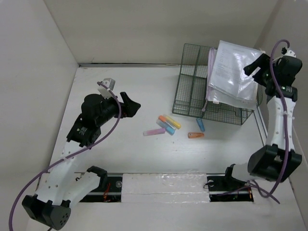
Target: Organize the desk
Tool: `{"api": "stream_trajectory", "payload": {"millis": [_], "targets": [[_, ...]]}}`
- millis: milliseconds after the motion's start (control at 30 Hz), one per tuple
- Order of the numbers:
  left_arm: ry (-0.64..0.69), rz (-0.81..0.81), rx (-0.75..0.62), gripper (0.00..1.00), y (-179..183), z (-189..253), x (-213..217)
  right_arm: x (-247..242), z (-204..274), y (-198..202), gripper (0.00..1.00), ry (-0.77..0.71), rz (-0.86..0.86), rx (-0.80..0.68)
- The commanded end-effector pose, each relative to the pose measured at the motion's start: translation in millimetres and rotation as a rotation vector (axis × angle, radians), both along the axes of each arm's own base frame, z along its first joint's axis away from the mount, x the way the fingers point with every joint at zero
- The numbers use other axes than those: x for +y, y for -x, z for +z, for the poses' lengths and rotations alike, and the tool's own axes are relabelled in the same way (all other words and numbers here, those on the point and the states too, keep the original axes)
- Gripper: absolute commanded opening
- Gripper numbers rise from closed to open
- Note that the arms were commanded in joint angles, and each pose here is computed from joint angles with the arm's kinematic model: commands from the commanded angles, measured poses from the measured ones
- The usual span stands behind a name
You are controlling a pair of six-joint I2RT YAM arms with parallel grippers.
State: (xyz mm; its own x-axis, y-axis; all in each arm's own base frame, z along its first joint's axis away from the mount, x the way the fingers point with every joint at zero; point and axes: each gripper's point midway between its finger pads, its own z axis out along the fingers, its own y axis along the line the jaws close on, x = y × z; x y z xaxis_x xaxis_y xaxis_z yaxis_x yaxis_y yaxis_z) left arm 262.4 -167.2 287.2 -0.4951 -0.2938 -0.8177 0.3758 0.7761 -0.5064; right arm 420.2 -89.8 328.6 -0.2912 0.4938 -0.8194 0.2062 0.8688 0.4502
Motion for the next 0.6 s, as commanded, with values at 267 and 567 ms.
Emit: {"api": "stream_trajectory", "payload": {"millis": [267, 567], "targets": [[-0.025, -0.172, -0.08, 0.75, -1.5, 24.2, -35.9, 92.4, 174.0, 118.7, 0.46, 0.201, 0.087, -0.652], [-0.327, -0.218, -0.122, 0.75, 39.6, -5.6, -118.5, 200.7, 155.3, 207.7, 0.0, 0.105, 0.534, -0.745]]}}
